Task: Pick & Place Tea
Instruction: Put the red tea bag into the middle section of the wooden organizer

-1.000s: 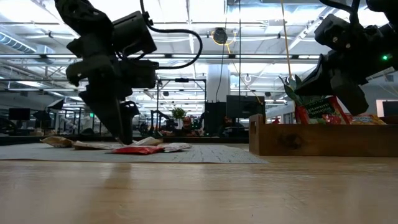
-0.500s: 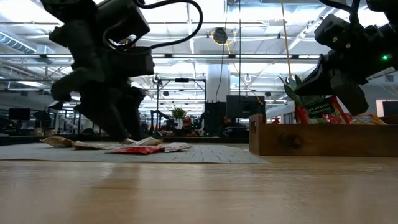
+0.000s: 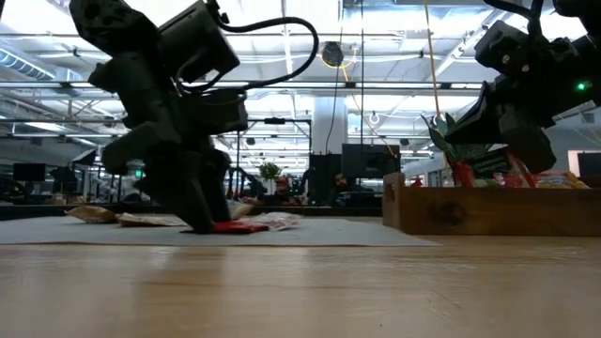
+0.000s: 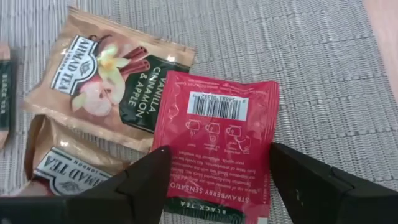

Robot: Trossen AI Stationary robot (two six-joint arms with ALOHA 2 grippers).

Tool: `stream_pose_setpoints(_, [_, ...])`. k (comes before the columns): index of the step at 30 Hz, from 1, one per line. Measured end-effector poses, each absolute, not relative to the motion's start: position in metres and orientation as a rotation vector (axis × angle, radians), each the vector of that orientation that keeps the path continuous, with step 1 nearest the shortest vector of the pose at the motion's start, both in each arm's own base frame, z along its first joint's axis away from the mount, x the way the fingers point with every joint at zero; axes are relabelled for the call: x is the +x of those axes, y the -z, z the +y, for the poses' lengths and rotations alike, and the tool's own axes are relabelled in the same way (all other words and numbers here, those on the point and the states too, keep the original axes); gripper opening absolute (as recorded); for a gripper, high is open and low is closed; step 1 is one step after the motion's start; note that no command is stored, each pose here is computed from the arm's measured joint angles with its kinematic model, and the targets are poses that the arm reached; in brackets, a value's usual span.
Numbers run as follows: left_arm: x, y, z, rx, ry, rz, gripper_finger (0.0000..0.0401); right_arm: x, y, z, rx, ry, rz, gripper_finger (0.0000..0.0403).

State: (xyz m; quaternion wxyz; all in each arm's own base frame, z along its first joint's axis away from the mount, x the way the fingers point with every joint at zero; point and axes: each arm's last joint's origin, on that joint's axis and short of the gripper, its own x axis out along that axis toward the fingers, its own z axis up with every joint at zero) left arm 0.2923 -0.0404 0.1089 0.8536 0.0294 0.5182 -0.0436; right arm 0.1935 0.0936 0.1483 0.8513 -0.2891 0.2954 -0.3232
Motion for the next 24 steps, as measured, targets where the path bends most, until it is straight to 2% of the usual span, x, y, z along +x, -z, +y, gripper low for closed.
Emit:
stream_pose_setpoints(6, [0.294, -0.108, -0.041, 0.045, 0.115, 1.075, 0.0255, 0.194, -0.148, 0.094, -0.609, 0.68, 0.622, 0.0])
stream_pose_setpoints(10, [0.293, -0.108, -0.042, 0.056, 0.125, 1.073, 0.0196, 0.194, -0.148, 0.094, -0.61, 0.68, 0.622, 0.0])
stream_pose_setpoints(18, [0.298, -0.117, -0.044, 0.047, 0.227, 1.05, 0.0022, 0.194, -0.148, 0.094, -0.603, 0.681, 0.617, 0.0])
stream_pose_setpoints(21, [0.301, -0.131, -0.049, 0.052, 0.304, 1.018, 0.0011, 0.196, -0.149, 0.095, -0.599, 0.677, 0.607, 0.0])
stream_pose_setpoints(24, [0.305, -0.158, -0.06, 0.182, 0.379, 0.895, 0.0006, 0.2, -0.152, 0.097, -0.583, 0.67, 0.582, 0.0])
